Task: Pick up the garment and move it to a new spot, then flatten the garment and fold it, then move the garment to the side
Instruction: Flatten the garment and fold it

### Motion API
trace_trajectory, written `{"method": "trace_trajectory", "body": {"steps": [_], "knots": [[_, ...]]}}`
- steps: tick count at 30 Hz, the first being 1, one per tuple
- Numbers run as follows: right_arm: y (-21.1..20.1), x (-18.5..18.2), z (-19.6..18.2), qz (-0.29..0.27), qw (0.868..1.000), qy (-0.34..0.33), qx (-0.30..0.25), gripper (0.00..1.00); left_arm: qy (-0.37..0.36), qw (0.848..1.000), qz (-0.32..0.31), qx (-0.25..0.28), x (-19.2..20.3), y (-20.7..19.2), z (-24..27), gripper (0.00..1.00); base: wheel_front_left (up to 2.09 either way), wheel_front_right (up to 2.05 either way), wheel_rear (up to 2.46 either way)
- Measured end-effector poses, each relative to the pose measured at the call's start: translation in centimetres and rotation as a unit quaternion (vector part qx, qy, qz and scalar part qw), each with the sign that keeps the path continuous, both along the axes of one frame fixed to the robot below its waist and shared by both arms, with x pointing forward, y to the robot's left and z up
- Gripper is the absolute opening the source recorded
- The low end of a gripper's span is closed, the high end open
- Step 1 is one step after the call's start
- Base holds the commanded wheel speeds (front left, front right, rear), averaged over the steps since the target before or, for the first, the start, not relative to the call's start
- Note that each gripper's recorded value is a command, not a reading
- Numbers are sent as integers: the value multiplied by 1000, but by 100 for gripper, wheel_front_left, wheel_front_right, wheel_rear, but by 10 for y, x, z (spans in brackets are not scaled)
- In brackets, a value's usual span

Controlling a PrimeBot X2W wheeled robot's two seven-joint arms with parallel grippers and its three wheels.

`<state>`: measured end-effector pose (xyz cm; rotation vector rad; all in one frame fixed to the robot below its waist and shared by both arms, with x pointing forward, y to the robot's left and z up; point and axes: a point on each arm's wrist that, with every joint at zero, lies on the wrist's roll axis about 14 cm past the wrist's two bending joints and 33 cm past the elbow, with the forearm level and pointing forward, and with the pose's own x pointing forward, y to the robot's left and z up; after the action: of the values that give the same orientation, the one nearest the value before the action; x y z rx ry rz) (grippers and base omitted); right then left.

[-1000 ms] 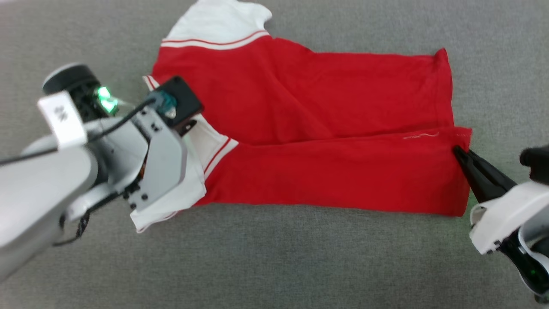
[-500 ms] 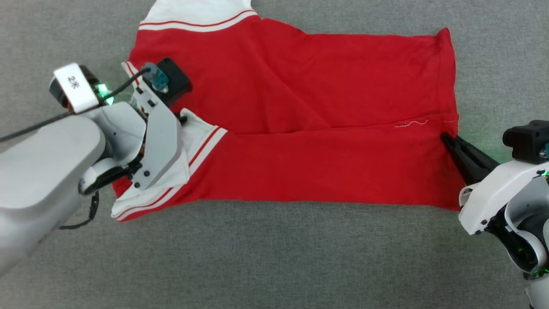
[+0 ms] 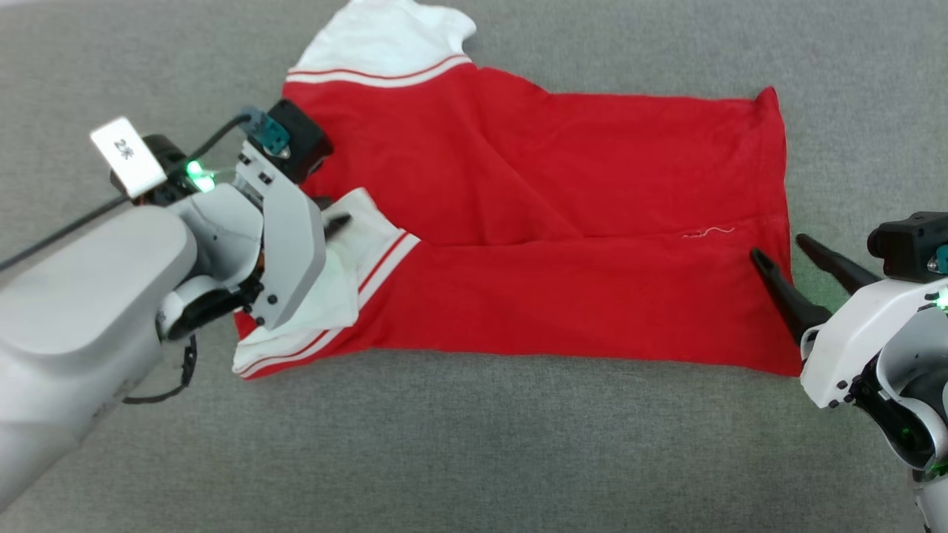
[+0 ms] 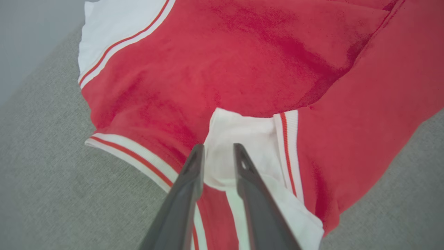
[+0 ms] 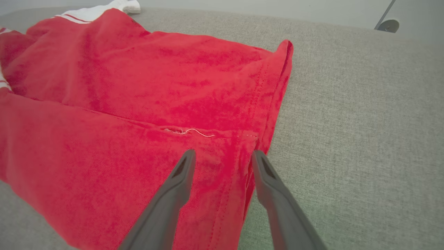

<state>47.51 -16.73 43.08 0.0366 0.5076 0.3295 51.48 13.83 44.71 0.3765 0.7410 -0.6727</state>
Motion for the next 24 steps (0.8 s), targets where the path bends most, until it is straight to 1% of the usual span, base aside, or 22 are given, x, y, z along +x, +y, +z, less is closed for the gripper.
{"method": "trace_trajectory", "body": {"steps": [7, 13, 18, 24], "knots": [[3, -4, 21, 1, 1000, -22, -1, 100, -29, 999, 21, -33, -9, 1, 25, 100, 0, 0, 0], [3, -10, 48, -1, 998, -65, 1, 100, -71, 993, 53, -74, -16, 7, 53, 100, 0, 0, 0], [4, -17, 81, -7, 991, -130, 10, 100, -120, 982, 92, -116, -26, 14, 83, 100, 0, 0, 0], [2, -31, 119, -25, 978, -206, 29, 100, -166, 964, 132, -161, -48, 27, 109, 100, 0, 0, 0]]}}
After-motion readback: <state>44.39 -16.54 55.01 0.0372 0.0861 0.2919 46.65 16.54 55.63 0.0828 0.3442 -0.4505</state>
